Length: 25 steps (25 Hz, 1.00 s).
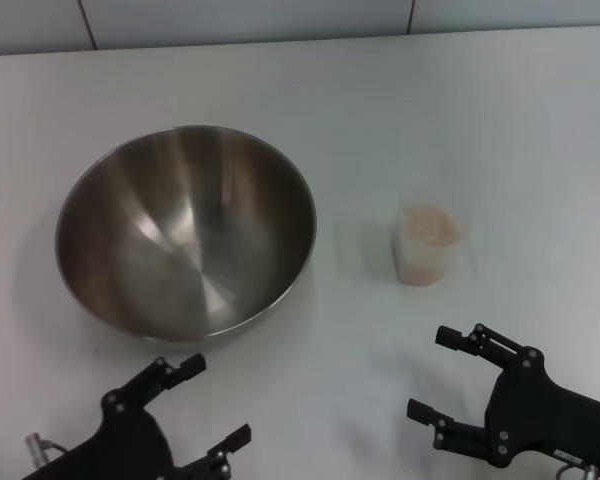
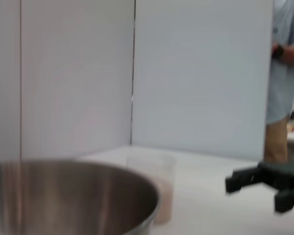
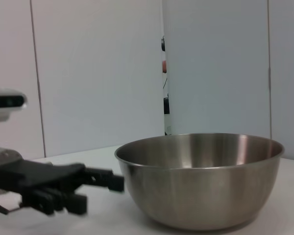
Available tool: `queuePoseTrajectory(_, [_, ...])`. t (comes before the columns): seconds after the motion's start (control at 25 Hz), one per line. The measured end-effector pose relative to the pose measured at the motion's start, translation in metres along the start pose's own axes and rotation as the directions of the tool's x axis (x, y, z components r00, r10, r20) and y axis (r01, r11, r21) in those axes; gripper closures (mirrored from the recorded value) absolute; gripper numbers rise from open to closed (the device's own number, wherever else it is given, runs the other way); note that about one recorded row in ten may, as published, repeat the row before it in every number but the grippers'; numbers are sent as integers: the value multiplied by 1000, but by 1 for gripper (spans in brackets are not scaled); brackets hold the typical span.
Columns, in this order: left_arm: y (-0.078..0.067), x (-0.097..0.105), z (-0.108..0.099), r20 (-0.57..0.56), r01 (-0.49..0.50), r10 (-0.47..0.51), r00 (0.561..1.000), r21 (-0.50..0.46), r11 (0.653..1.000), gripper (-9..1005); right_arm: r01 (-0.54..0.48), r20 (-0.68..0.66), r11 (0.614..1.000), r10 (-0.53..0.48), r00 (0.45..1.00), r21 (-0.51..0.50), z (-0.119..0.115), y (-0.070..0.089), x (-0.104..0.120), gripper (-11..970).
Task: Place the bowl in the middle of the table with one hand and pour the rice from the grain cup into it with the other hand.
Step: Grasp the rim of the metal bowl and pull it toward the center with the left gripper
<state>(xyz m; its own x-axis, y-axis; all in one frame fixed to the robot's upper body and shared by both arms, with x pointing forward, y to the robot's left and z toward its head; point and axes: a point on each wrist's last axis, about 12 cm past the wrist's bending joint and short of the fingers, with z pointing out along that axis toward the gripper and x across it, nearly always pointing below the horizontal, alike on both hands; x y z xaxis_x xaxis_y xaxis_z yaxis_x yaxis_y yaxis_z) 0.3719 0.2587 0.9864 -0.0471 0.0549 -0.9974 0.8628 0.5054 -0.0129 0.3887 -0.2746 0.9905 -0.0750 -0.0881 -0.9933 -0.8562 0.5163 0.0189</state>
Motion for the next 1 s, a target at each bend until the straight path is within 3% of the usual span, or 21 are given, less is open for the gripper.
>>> queuePoseTrajectory(0.16, [-2,-6,-10,50,-26,26,998,-10,1000,212,-1,4,1000,1,1000,-2,0,0,0,124])
queuePoseTrajectory(0.2, [1,-14,-23,118,-49,56,991,-63,997,214,-1,4,1000,1,1000,-2,0,0,0,124])
queuePoseTrajectory(0.32, [9,-22,-30,175,-30,54,983,-137,990,223,-2,6,1000,2,1000,-1,-1,1,0,124])
queuePoseTrajectory(0.36, [32,-32,-39,226,55,-3,974,-225,973,225,-1,6,1000,1,1000,0,-1,1,-1,124])
queuePoseTrajectory(0.48, [43,-36,-42,243,111,-50,969,-244,963,234,-1,7,1000,1,1000,2,-1,0,-1,124])
queuePoseTrajectory(0.52, [59,-42,-42,256,153,-89,963,-245,957,237,-1,8,1000,1,1000,3,-1,0,-1,124])
queuePoseTrajectory(0.56, [59,-42,-42,256,153,-89,963,-245,957,239,-2,12,1000,2,1000,4,-1,1,-1,124])
queuePoseTrajectory(0.6, [76,-49,-42,257,211,-147,955,-241,947,242,-2,12,1000,2,1000,4,-1,1,-1,124])
queuePoseTrajectory(0.64, [76,-49,-42,257,211,-147,955,-241,947,245,-3,15,1000,3,1000,4,0,1,-1,125])
queuePoseTrajectory(0.68, [109,-65,-42,220,288,-238,946,-238,928,248,-3,17,1000,3,1000,4,0,1,-1,125])
queuePoseTrajectory(0.72, [124,-72,-42,171,328,-292,941,-241,914,251,-3,19,1000,3,1000,5,0,0,-2,125])
queuePoseTrajectory(0.88, [124,-72,-42,171,328,-292,941,-241,914,262,0,21,1000,0,1000,6,0,0,-2,125])
queuePoseTrajectory(0.92, [155,-85,-27,7,369,-380,925,-259,893,264,1,22,1000,-1,1000,7,1,0,-2,125])
queuePoseTrajectory(0.96, [165,-88,-16,-98,363,-400,911,-268,892,267,2,23,1000,-2,1000,7,1,0,-2,125])
queuePoseTrajectory(1.0, [165,-88,-16,-98,363,-400,911,-268,892,270,2,23,1000,-2,1000,7,1,0,-2,125])
